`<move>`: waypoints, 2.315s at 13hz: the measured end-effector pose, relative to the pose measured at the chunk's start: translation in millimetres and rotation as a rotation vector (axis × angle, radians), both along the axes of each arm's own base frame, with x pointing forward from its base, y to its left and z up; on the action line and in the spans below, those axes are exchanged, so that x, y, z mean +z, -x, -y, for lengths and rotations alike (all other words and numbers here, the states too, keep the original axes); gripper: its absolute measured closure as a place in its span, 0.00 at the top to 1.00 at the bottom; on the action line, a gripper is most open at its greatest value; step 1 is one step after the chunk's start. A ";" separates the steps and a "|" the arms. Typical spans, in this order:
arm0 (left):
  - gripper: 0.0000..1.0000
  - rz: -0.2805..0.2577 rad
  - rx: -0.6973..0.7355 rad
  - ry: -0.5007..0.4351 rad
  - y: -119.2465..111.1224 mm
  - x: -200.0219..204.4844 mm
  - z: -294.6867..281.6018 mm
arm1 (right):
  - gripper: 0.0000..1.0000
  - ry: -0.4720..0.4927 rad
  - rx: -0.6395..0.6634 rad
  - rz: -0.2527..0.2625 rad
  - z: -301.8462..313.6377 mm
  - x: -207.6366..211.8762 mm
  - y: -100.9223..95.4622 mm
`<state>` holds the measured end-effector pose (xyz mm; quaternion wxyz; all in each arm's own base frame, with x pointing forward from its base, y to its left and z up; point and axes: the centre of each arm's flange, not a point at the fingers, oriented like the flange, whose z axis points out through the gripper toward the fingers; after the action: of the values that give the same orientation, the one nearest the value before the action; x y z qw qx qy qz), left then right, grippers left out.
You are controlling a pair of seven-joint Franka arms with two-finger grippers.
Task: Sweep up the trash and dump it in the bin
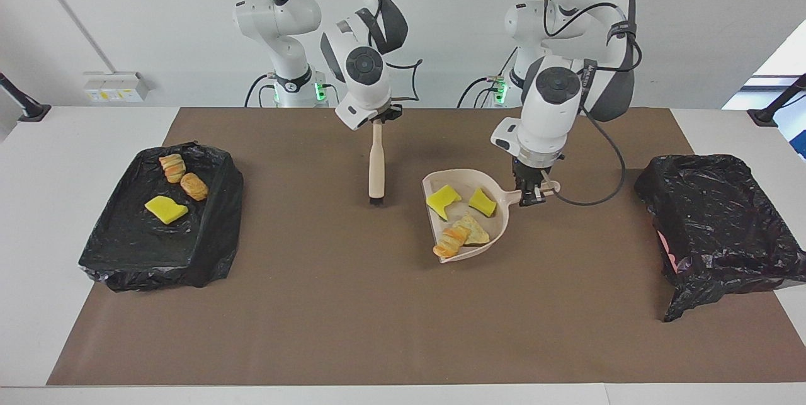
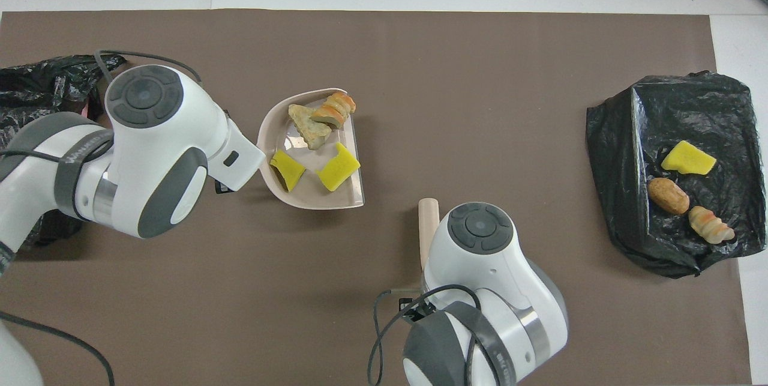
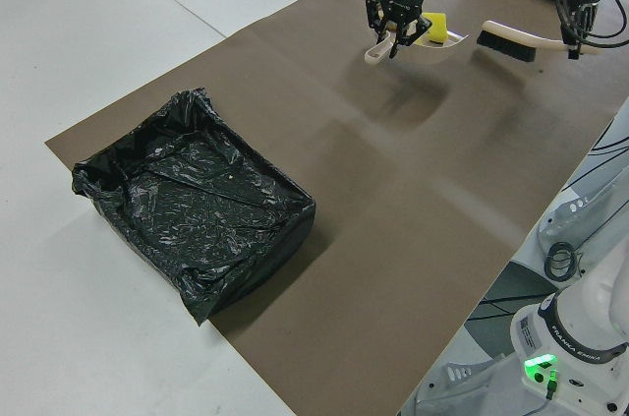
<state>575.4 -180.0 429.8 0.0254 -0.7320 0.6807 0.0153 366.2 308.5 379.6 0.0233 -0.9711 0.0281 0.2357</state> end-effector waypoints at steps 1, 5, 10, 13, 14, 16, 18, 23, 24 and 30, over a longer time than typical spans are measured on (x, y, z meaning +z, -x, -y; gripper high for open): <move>0.31 0.001 -0.011 0.015 -5.3 5.4 -21.9 | 0.26 0.004 -0.012 0.004 -7.9 1.1 14.7; 0.31 0.022 -0.074 0.112 -18.8 29.1 -120.9 | 0.26 -0.011 0.026 0.098 -29.9 2.5 52.9; 0.31 0.103 -0.061 0.221 -9.8 45.7 -285.7 | 0.26 -0.025 0.060 0.176 -42.6 -29.3 85.5; 0.31 0.143 0.024 0.199 9.1 60.3 -356.1 | 0.26 -0.007 0.045 0.176 -30.2 -49.2 90.0; 0.31 0.157 0.038 0.187 16.5 65.6 -381.3 | 0.26 -0.004 0.045 0.174 -29.1 -50.8 90.6; 0.31 0.175 0.059 0.166 29.5 75.0 -420.2 | 0.26 -0.005 0.041 0.171 -28.6 -52.1 91.0; 0.31 0.173 0.075 0.104 35.8 89.8 -459.3 | 0.26 -0.023 0.018 0.166 -30.1 -52.0 90.3; 0.31 0.146 -0.035 -0.204 7.5 134.0 -529.6 | 0.51 -0.029 0.013 0.151 -29.9 -61.1 84.8; 0.31 0.138 -0.059 -0.261 0.6 134.4 -534.1 | 0.61 -0.035 0.016 0.152 -32.0 -60.9 82.3; 0.31 0.054 -0.024 -0.504 -23.1 130.3 -520.1 | 1.00 -0.085 -0.002 0.192 -44.3 -34.5 59.2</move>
<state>598.5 340.1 560.1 0.2252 -0.6945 0.6632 0.1645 307.0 352.8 345.1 0.0672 -0.9874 0.0170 0.1423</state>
